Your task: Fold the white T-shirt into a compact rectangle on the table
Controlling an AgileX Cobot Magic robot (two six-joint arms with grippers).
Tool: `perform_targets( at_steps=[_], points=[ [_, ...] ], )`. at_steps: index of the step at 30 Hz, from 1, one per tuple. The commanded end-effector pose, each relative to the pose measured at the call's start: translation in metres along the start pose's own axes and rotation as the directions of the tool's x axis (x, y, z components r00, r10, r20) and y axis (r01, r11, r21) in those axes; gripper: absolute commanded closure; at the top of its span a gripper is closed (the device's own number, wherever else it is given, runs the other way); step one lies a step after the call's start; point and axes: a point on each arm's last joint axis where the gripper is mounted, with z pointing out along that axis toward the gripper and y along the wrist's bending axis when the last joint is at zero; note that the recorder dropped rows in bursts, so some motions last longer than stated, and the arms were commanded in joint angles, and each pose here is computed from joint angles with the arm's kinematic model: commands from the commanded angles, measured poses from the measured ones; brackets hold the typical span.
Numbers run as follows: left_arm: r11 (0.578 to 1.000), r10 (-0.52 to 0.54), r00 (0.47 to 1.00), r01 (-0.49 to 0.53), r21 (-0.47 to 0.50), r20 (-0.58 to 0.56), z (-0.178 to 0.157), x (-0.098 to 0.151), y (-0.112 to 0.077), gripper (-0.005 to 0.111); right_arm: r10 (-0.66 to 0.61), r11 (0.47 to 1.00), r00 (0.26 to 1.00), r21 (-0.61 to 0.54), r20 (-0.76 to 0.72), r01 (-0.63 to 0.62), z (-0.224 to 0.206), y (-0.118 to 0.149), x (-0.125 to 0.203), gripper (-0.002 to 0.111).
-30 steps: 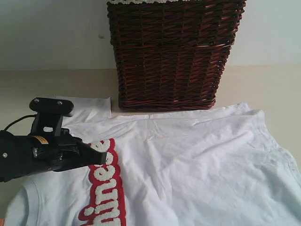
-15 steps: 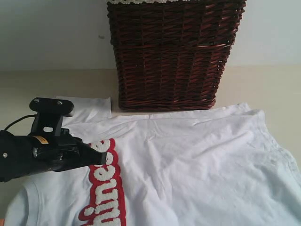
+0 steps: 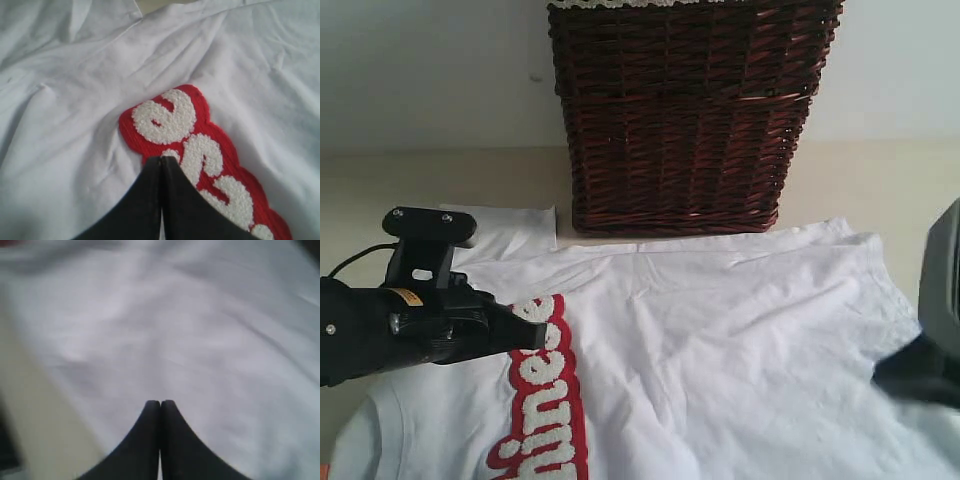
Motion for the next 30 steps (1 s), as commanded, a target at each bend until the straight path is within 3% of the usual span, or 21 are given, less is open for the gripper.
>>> perform_targets(
  at_steps=[1,2,3,5,6,9,11,17,21,27,30],
  points=[
    [1.000,0.002,1.000,-0.002,-0.002,0.010,0.001,-0.002,0.000,0.107,-0.085,0.946,0.920,-0.258,0.382,0.194,-0.007,0.012,-0.040,0.108],
    [1.000,0.002,1.000,-0.002,-0.002,0.008,0.001,-0.001,0.000,0.107,-0.098,0.969,0.933,-0.179,0.346,0.168,0.000,0.003,-0.037,0.108],
    [1.000,0.002,1.000,-0.002,-0.002,0.008,0.001,-0.001,0.000,0.107,-0.178,0.962,0.954,-0.163,0.240,0.220,0.010,-0.002,-0.025,0.108],
    [1.000,0.002,1.000,-0.002,-0.002,0.009,0.001,-0.002,0.000,0.107,-0.268,0.928,0.962,-0.253,0.055,0.273,0.026,-0.009,-0.004,0.108],
    [1.000,0.002,1.000,-0.002,-0.002,0.009,0.001,-0.002,0.000,0.107,-0.249,0.931,0.968,-0.270,0.021,0.245,0.033,-0.013,0.000,0.108],
    [1.000,0.004,1.000,-0.005,-0.008,-0.008,0.005,0.002,0.001,0.107,-0.018,0.969,0.995,-0.245,0.098,0.042,0.062,-0.032,-0.007,0.108],
    [1.000,0.007,1.000,-0.007,-0.013,-0.029,0.009,0.006,0.001,0.107,0.052,0.966,0.988,-0.257,0.144,-0.013,0.075,-0.038,-0.009,0.108],
    [1.000,0.011,0.999,-0.011,-0.019,-0.034,0.012,0.008,0.002,0.107,0.011,0.949,0.996,-0.313,0.093,0.019,0.096,-0.041,0.003,0.108],
    [0.999,0.018,1.000,-0.017,-0.035,0.013,0.012,0.003,0.003,0.107,0.001,0.969,1.000,-0.249,0.029,0.006,0.113,-0.052,0.015,0.108],
    [0.993,0.100,0.991,-0.094,-0.070,0.086,0.015,-0.002,0.006,0.107,-0.041,0.975,0.999,-0.218,-0.027,0.035,0.130,-0.059,0.027,0.108],
    [0.987,0.153,0.988,-0.150,-0.061,0.037,0.025,0.008,0.006,0.107,-0.032,0.975,0.999,-0.221,-0.031,0.024,0.135,-0.060,0.030,0.108]
  ],
)
